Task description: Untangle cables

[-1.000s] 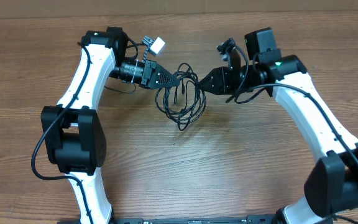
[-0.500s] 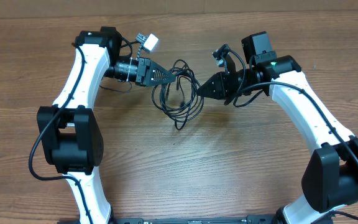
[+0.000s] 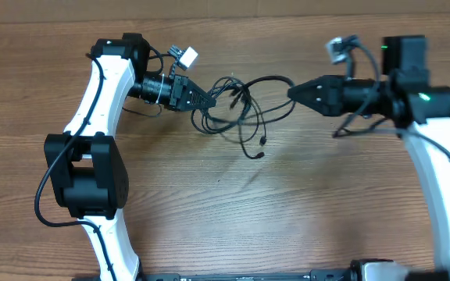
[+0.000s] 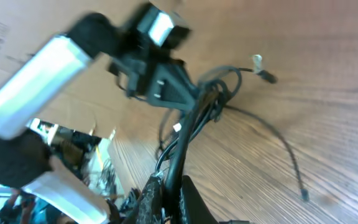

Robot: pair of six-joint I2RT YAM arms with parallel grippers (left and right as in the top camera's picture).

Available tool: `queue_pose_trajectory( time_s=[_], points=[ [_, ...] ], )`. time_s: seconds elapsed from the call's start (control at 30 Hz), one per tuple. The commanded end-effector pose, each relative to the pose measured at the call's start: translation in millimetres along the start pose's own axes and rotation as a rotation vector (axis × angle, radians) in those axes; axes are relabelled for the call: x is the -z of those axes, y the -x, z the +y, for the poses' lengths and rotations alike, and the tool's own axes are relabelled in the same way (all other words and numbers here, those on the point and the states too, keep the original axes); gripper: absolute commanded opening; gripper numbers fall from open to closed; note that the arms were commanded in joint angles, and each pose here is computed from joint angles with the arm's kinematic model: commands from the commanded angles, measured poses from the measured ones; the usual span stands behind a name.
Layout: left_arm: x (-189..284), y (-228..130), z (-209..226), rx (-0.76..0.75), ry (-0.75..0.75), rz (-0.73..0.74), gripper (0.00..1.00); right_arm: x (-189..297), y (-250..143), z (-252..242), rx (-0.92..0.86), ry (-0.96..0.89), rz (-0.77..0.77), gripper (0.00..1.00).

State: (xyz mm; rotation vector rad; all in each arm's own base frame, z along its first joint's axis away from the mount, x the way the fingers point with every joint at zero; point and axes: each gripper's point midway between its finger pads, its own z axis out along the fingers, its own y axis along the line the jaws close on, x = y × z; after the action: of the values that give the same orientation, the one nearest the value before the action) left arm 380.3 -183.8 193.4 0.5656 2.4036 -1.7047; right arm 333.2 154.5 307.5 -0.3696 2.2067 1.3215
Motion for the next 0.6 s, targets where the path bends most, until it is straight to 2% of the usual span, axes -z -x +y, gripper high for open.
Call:
queue_pose_trajectory(
  time_s=[0.0,0.13,0.27,0.37,0.47,0.57],
  points=[
    [7.7,-4.6,19.5,0.004,0.097,0.027,0.04,40.0,12.2,33.5,0.032,0.014,-0.116,0.04],
    [8.2,2.4,17.1,0.013,0.083,0.001,0.04,60.6,14.9,42.9,-0.006,-0.054,-0.189,0.04],
    [14.9,21.6,-0.8,-0.057,0.05,-0.047,0.04,75.8,9.7,18.0,-0.181,-0.266,-0.26,0.04],
    [25.8,43.0,-27.9,-0.152,0.043,-0.088,0.04,91.1,-7.7,-18.4,-0.353,-0.49,-0.288,0.04],
    [34.4,57.9,-60.1,-0.234,0.041,-0.11,0.04,90.2,-17.0,-24.1,-0.384,-0.514,-0.257,0.04],
    [40.5,68.0,-103.5,-0.319,0.038,-0.124,0.04,82.6,-17.8,-25.4,-0.35,-0.509,-0.223,0.09]
  ],
)
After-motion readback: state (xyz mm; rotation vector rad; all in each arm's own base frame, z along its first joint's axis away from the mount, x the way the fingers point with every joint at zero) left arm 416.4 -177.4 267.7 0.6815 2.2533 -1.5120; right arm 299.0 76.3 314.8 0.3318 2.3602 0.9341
